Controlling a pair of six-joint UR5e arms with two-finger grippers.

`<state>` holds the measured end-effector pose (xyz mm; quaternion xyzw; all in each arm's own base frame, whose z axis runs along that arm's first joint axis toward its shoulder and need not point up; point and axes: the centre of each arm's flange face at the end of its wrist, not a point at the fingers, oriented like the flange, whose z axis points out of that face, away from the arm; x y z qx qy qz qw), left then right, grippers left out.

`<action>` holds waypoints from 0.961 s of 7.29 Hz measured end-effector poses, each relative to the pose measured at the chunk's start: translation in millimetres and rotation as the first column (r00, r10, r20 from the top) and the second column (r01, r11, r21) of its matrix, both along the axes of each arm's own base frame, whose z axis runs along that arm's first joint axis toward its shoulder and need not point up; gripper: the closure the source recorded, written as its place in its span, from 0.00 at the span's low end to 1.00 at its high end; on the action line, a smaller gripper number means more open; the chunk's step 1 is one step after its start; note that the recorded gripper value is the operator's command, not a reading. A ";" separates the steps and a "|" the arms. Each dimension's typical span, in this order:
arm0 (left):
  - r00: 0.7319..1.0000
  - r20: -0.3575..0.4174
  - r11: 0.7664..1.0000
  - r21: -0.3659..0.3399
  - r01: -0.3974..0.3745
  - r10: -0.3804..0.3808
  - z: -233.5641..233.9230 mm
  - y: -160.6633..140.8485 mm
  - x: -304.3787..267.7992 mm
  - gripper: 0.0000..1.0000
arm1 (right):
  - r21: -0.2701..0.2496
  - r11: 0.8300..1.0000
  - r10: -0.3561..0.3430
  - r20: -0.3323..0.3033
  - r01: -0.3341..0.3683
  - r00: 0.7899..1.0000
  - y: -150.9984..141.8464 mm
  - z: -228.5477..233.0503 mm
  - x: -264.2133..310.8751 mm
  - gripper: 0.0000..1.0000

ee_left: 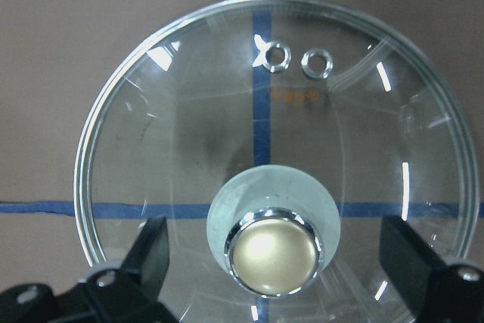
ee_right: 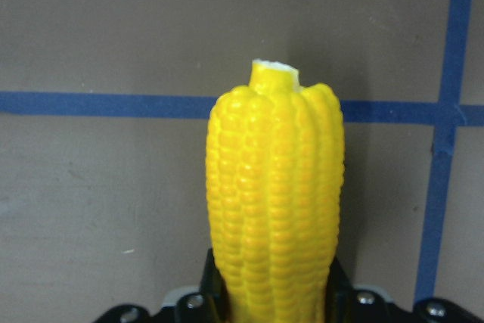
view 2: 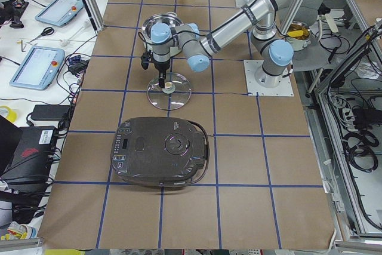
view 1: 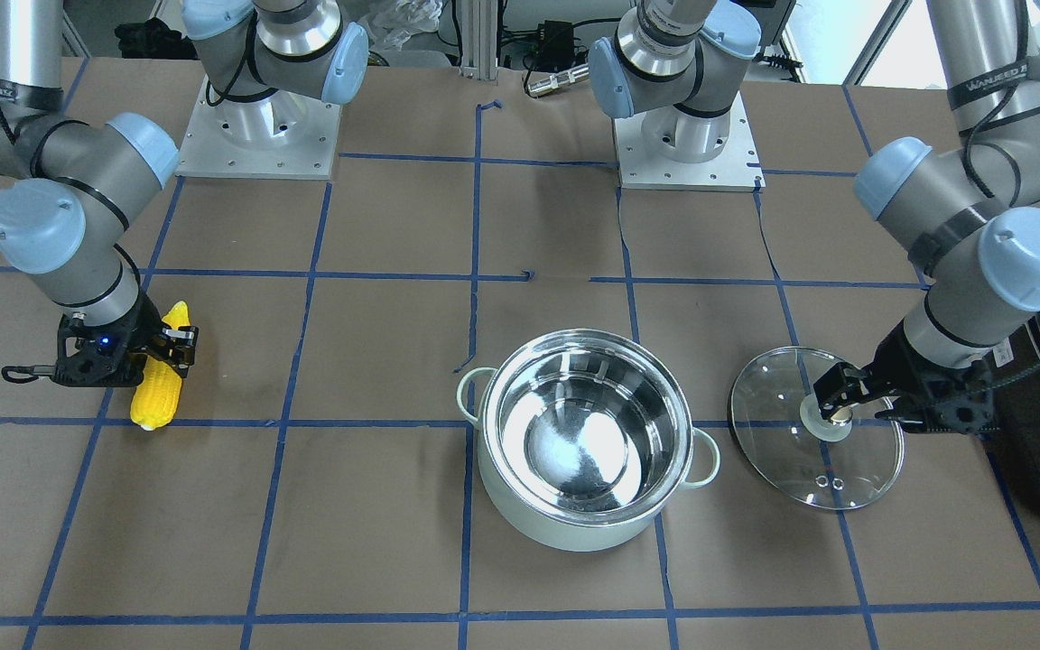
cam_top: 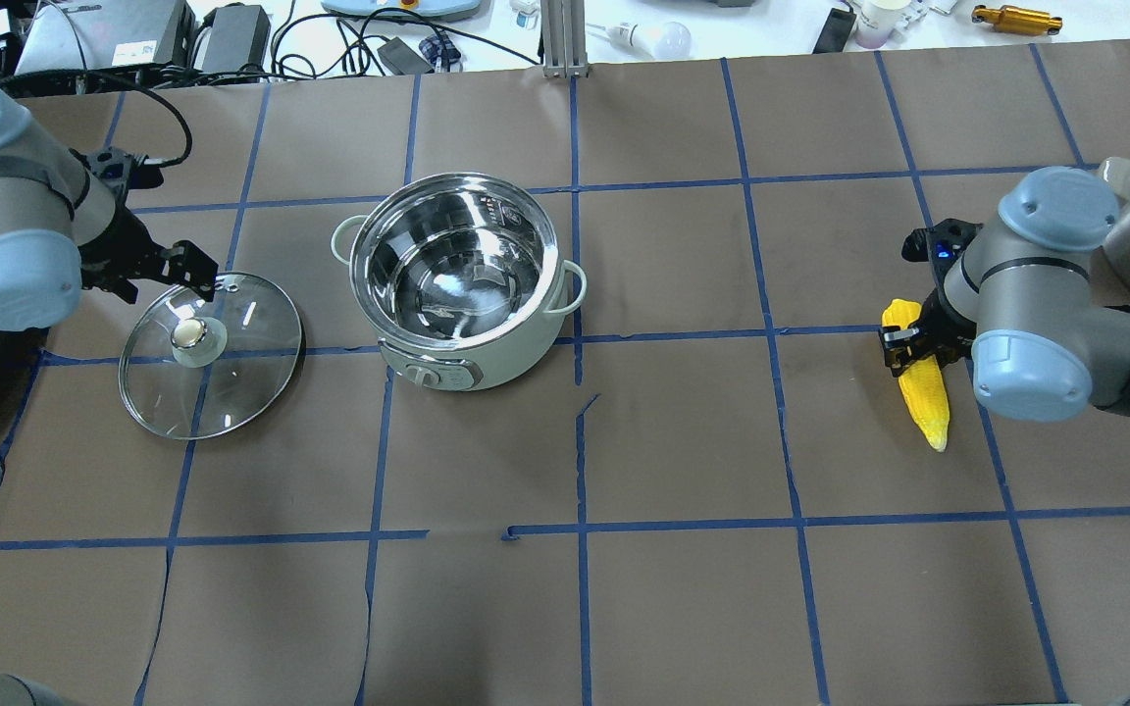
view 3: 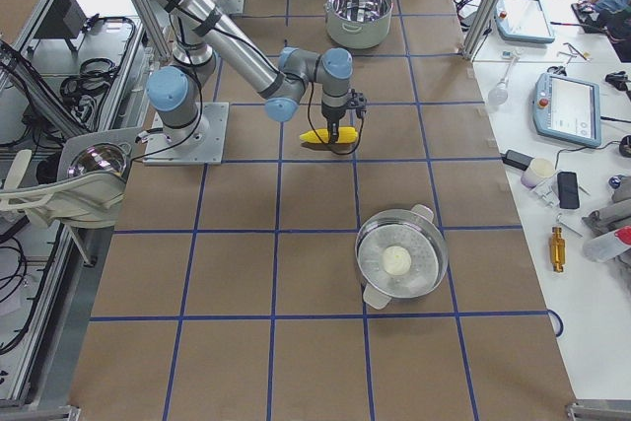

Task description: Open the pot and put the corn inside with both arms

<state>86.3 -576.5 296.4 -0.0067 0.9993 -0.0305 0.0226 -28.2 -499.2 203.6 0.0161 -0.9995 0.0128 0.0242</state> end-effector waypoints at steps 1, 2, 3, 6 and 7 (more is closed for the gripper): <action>1.000 0.000 1.000 -0.003 -0.001 0.001 50.4 -1.3 -17.1 0.00 | -0.018 1.000 -0.022 0.000 0.022 1.000 -18.1 22.1 2.5 1.00; 1.000 0.001 1.000 -0.004 -0.009 0.009 98.9 3.9 -46.2 0.00 | -0.027 0.998 -0.062 0.001 0.062 0.998 -38.8 50.3 18.0 1.00; 0.999 0.002 0.999 -0.019 -0.033 0.033 143.9 15.4 -83.3 0.00 | -0.041 0.994 -0.097 0.000 0.097 0.995 -58.7 83.2 51.5 1.00; 1.000 -0.008 0.999 -0.033 -0.030 0.030 219.2 69.9 -147.7 0.00 | -0.095 0.977 -0.189 0.015 0.189 0.982 -88.8 177.0 206.0 1.00; 0.999 -0.016 0.999 -0.014 -0.039 0.039 226.6 83.1 -153.6 0.00 | -0.114 0.974 -0.194 0.020 0.195 0.981 -95.6 193.8 260.2 1.00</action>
